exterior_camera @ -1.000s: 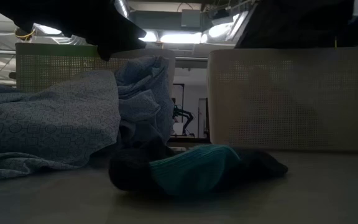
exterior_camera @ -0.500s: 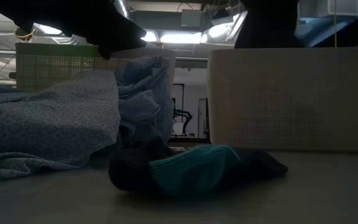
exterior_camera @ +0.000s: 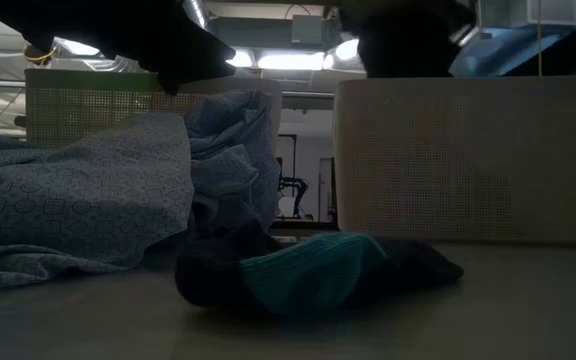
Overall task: Sort clothes
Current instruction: Put the black shorts into the right white bin
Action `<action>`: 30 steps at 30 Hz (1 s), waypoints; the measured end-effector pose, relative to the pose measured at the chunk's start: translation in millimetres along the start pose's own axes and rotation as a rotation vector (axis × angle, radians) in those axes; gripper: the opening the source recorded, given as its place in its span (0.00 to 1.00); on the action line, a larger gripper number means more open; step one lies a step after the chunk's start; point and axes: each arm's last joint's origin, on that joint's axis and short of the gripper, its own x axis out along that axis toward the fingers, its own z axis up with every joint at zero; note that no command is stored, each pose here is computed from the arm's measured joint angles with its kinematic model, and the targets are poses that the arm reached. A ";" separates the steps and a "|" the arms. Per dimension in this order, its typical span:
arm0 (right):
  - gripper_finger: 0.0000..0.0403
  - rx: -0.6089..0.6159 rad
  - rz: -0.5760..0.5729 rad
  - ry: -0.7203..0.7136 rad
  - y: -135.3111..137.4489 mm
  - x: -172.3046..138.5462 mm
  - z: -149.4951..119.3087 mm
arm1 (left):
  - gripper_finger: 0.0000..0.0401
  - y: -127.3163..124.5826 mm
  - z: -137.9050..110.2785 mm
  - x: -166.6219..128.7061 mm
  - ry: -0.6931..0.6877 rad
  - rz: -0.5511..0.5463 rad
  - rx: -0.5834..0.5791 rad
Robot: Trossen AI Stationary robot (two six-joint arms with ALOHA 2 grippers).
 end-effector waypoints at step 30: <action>0.04 -0.259 0.428 0.288 209.7 137.1 -46.2 | 0.38 0.0 -0.1 0.1 0.000 0.000 0.000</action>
